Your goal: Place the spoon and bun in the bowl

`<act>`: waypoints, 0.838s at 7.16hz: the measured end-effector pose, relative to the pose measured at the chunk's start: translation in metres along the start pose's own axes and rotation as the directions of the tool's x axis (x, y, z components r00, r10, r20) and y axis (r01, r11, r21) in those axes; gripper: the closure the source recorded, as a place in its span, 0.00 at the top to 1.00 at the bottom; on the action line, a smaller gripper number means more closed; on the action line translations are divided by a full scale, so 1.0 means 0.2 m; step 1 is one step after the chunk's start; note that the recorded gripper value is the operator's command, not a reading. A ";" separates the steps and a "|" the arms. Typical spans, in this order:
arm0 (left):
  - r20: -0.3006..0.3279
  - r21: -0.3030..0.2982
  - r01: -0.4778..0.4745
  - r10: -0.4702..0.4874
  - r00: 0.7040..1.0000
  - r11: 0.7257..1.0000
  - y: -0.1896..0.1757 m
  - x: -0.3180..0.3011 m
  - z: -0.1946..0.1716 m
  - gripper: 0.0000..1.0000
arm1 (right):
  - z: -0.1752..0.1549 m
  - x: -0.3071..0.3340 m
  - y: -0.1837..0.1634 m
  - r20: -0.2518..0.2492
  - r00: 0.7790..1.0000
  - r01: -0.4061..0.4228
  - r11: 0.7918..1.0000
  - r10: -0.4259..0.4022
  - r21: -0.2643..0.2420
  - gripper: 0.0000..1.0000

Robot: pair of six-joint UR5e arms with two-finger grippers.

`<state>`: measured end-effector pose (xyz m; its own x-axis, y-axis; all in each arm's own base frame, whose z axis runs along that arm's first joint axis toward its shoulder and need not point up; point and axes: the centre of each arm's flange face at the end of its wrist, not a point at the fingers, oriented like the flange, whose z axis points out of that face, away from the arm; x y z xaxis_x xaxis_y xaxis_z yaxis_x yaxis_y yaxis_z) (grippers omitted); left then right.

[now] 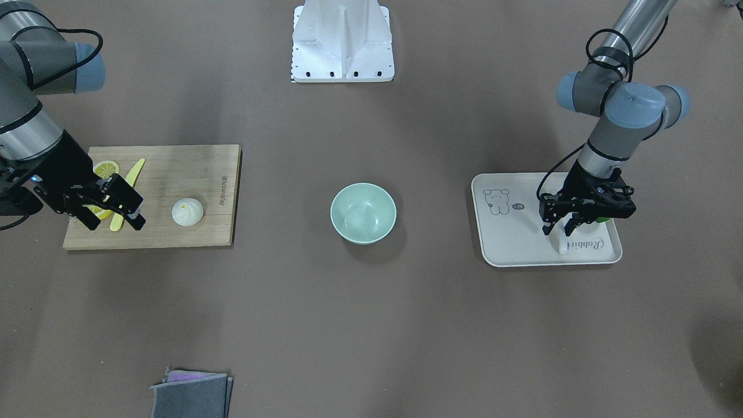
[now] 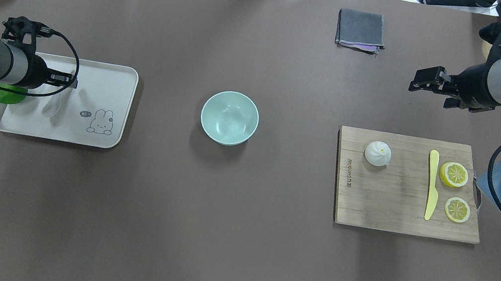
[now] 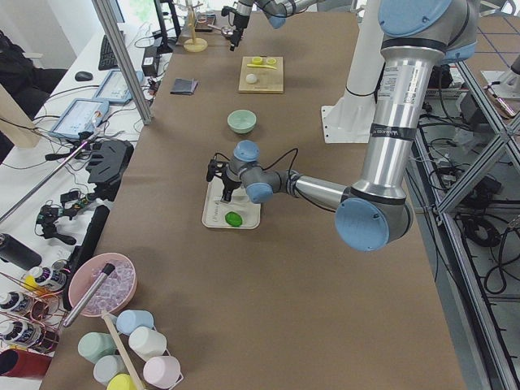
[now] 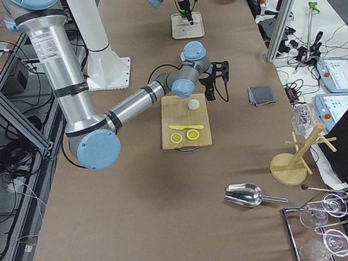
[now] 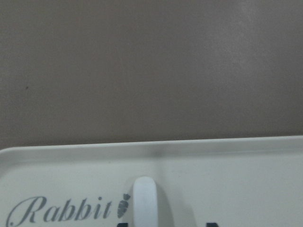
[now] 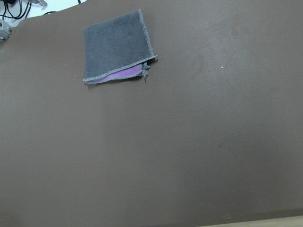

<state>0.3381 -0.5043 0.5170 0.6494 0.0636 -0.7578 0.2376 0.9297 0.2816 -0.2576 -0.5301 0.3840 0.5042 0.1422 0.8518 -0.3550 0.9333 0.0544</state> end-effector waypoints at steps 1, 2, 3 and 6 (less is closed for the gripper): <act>0.000 0.001 0.000 0.000 1.000 1.000 0.00 0.00 0.00 0.49 | 0.01 0.00 0.00 -0.002 1.000 -0.001 1.000 0.001 -0.001 1.00; 0.002 0.002 -0.007 0.007 1.000 1.000 0.00 0.00 0.00 0.32 | 0.00 0.00 0.00 -0.001 1.000 -0.001 1.000 0.001 -0.001 1.00; 0.006 0.001 -0.024 0.024 1.000 1.000 0.00 -0.02 0.00 0.03 | 0.00 0.00 0.00 0.001 1.000 -0.002 1.000 0.002 -0.001 1.00; 0.015 0.001 -0.042 0.042 0.999 0.999 0.01 -0.05 0.00 0.00 | 0.00 0.00 0.01 0.001 1.000 -0.009 1.000 0.009 -0.002 1.00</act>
<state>0.3315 -0.5020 0.5253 0.6694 0.0971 -0.7365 0.2111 0.9257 0.3139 -0.2571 -0.5282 0.3844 0.5000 0.1500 0.8530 -0.3576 0.9327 0.0456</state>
